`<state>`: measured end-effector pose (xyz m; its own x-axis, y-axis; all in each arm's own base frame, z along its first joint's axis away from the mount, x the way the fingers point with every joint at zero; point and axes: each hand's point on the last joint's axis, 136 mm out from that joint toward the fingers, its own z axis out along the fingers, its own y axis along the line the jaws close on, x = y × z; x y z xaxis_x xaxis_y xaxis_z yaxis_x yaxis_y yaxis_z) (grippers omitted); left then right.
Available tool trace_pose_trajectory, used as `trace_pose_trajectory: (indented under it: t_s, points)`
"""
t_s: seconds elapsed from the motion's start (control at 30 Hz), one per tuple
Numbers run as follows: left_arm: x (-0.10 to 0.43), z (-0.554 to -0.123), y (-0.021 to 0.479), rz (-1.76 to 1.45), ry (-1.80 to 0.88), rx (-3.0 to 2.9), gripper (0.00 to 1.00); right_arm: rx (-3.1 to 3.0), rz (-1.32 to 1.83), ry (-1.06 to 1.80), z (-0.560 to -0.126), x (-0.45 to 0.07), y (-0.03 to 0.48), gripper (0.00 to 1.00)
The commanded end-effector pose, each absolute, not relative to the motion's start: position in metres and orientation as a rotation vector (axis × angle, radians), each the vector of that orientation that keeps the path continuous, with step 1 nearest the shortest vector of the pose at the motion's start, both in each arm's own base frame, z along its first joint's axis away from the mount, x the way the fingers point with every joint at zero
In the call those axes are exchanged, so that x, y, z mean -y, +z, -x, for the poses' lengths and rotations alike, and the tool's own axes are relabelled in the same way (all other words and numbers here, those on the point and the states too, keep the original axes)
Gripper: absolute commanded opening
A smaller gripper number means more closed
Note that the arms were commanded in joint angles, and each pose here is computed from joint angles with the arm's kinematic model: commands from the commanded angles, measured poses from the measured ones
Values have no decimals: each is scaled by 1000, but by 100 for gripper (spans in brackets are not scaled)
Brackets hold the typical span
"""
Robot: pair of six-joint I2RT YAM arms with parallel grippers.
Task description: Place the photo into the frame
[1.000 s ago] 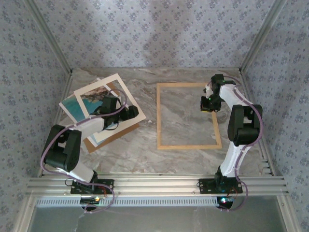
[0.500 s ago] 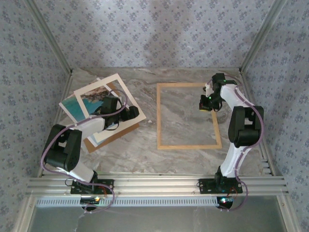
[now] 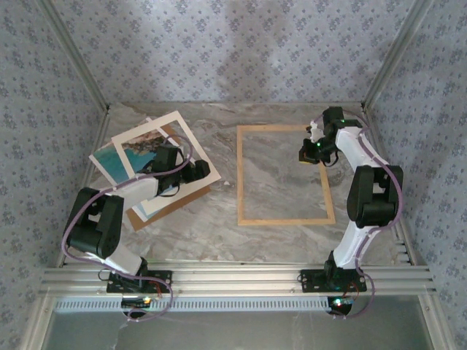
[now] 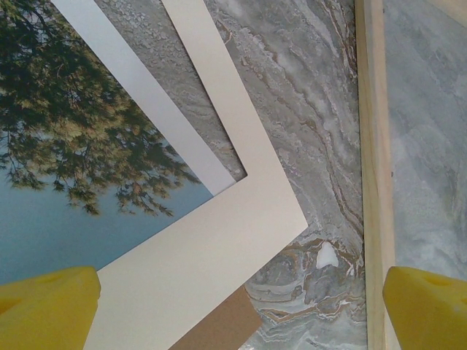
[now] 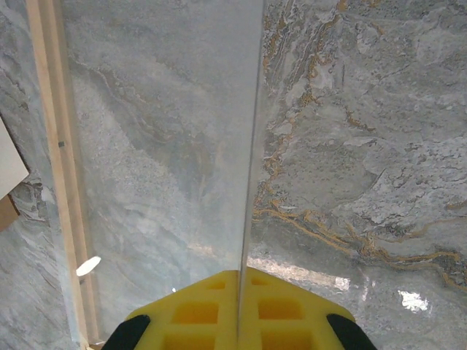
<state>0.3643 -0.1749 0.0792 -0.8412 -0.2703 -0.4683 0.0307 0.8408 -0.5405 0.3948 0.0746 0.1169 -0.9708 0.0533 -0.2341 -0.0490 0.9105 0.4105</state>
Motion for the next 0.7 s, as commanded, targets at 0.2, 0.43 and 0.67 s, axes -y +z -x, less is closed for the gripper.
trace_pose_trajectory:
  t_s: [0.2,0.43,0.67]
  points:
    - [180,-371,87,142,-740,-2453,99,-2887,-2,605,-379,-76,115,0]
    - [182,-370,87,138,-744,-2453,100,-2902,25,593,-377,-74,118,0]
    - [182,-371,88,136,-745,-2452,99,-2912,52,595,-377,-72,115,0]
